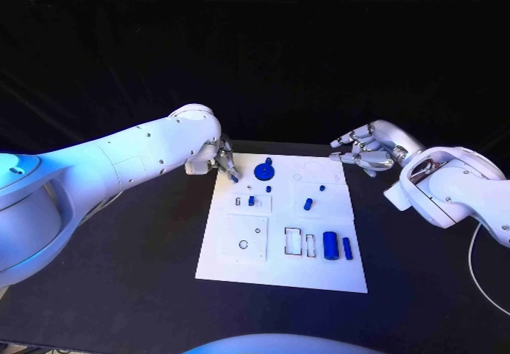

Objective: Assemble the parts on the task board

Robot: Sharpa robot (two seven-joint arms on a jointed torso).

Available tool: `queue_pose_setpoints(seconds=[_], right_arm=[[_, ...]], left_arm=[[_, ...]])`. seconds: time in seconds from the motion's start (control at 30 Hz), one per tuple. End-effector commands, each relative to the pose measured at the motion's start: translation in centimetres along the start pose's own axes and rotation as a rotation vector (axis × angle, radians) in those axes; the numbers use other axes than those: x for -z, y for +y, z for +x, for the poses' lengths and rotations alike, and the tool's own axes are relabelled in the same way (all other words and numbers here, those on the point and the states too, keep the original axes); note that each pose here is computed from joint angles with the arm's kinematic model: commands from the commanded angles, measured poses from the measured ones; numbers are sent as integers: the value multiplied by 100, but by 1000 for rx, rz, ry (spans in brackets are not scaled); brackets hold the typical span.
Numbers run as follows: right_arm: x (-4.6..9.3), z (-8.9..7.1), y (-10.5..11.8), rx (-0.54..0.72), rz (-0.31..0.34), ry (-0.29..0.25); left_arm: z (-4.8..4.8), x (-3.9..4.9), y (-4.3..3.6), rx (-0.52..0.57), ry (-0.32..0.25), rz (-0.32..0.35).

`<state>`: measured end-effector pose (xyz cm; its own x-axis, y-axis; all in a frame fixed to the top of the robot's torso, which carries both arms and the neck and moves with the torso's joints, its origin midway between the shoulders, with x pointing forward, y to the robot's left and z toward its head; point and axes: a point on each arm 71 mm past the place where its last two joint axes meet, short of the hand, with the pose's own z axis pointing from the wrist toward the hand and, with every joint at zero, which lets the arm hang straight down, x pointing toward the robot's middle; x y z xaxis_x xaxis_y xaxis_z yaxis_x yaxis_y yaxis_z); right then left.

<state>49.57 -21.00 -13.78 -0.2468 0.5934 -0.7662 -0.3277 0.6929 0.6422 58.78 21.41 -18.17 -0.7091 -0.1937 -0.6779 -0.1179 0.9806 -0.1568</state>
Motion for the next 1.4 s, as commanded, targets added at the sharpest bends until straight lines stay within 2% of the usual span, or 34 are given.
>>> queue_pose_setpoints(seconds=[0.03, 0.17, 0.4, 0.47, 0.7, 0.97, 1.17, 1.4], right_arm=[[3, 6, 5, 1, -4, 6], [5, 3, 0, 2, -3, 6], [8, -2, -9, 2, 0, 6], [9, -2, -9, 2, 1, 7], [12, -6, -16, 8, 0, 6], [15, -4, -24, 11, 0, 6], [16, 1, -31, 10, 2, 8], [18, 8, -33, 10, 2, 10]], left_arm=[[27, 18, -2, 54, 10, 47], [41, 71, 27, 91, -3, 77], [95, 218, 85, 129, -39, 129], [123, 248, 94, 131, -43, 141], [312, 316, 134, 93, -51, 173], [452, 330, 161, 73, -61, 195], [563, 306, 168, 63, -47, 200], [641, 266, 165, 56, -31, 198]])
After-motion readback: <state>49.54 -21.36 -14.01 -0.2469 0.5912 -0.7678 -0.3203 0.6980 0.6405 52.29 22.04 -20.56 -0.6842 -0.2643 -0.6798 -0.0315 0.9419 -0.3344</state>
